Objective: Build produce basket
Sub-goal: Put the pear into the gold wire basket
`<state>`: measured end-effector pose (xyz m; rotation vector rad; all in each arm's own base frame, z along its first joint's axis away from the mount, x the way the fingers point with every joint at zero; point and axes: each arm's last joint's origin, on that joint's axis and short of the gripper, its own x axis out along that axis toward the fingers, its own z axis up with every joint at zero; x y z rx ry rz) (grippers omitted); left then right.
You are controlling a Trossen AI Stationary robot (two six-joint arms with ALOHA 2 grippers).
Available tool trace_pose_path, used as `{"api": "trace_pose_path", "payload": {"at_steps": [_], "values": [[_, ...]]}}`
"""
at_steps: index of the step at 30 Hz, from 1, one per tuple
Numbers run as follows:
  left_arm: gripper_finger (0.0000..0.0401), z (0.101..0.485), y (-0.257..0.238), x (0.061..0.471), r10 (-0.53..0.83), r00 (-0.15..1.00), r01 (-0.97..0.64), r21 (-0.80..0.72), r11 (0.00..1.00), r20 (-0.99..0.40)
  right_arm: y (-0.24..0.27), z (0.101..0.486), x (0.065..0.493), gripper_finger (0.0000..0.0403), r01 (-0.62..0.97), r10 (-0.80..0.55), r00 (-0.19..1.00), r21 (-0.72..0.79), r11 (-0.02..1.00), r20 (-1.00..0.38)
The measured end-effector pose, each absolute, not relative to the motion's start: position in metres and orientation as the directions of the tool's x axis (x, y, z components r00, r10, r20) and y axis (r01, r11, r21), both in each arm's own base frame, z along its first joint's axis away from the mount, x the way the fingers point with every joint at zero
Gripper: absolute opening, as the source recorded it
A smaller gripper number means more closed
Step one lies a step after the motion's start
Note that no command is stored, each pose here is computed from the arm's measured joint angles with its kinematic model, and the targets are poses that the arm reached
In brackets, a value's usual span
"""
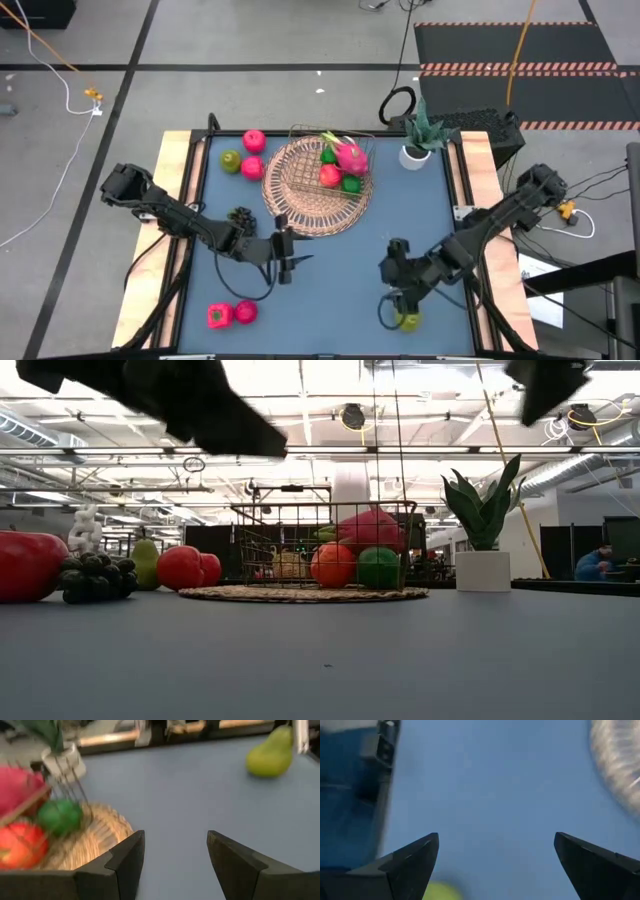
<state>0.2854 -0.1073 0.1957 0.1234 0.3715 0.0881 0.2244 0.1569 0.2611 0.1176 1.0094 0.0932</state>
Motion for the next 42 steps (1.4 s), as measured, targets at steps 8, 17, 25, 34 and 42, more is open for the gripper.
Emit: {"api": "trace_pose_path", "payload": {"at_steps": [8,17,25,34,42], "values": [[0.0218,0.201,-0.107,0.289,0.043,0.950,0.035,0.241,0.970,-0.310,0.181,0.254,0.205,0.0389,0.057,0.335,0.340,0.375,0.925,-0.879],[0.0218,0.200,-0.084,0.296,0.088,0.940,0.004,0.270,0.963,-0.329,0.189,0.252,0.193,0.0389,0.237,0.328,0.295,0.401,0.885,-0.897],[0.0218,0.201,-0.077,0.299,0.064,0.943,0.026,0.263,0.964,-0.325,0.197,0.246,0.175,0.0346,0.391,0.264,0.265,0.353,0.850,-0.928],[0.0218,0.201,-0.067,0.302,0.094,0.944,-0.002,0.279,0.960,-0.317,0.211,0.244,0.164,0.0229,0.342,0.280,0.325,0.388,0.856,-0.903],[0.0218,0.202,-0.064,0.302,0.101,0.945,-0.006,0.293,0.956,-0.310,0.216,0.246,0.163,0.0172,0.306,0.261,0.387,0.390,0.868,-0.885]]}}
